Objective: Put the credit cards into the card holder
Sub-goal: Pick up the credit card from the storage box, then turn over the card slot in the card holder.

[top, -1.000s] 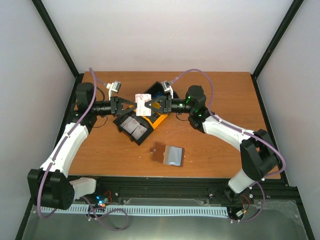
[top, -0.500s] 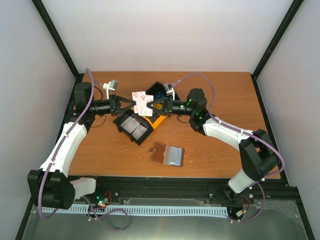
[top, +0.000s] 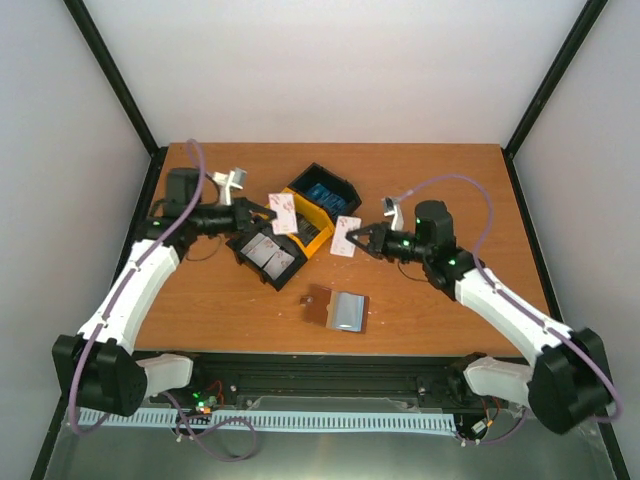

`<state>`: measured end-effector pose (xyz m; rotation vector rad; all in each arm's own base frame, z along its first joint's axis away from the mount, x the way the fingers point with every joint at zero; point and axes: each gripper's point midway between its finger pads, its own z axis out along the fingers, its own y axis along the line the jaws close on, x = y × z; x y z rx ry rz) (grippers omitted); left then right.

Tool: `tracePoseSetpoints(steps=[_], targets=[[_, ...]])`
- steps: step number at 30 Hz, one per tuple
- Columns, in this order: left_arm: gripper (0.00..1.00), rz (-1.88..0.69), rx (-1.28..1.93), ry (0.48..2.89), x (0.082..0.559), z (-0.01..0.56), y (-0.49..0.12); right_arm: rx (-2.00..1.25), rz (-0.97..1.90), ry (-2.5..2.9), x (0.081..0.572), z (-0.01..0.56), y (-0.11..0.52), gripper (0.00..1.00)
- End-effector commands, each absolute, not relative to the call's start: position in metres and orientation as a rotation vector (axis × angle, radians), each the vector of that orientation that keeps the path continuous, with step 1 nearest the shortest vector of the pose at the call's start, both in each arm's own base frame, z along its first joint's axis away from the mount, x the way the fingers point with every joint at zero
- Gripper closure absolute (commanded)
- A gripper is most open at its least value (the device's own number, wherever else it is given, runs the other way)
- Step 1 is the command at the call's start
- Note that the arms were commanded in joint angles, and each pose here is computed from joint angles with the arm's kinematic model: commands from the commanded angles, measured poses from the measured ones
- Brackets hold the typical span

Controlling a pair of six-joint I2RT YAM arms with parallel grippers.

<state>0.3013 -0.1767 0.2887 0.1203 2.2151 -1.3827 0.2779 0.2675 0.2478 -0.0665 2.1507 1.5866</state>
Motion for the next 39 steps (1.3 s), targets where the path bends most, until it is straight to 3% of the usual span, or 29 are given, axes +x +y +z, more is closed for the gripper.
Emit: tracePoseSetpoints(steps=[1,8,18,39], targets=[[0.99,-1.388,0.198,2.348,0.277,0.247,-0.212,0.075,1.131,2.501,0.245,0.158,0.212,0.97],[0.99,-1.327,0.239,2.558,0.236,0.187,-0.253,0.261,1.058,2.656,0.201,0.109,0.184,0.97],[0.99,-1.057,0.236,2.938,0.192,0.090,-0.259,0.333,1.061,2.748,0.187,0.072,0.182,0.97],[0.99,-0.947,0.281,3.002,0.181,0.047,-0.243,0.312,1.212,2.676,0.192,0.064,0.205,0.97]])
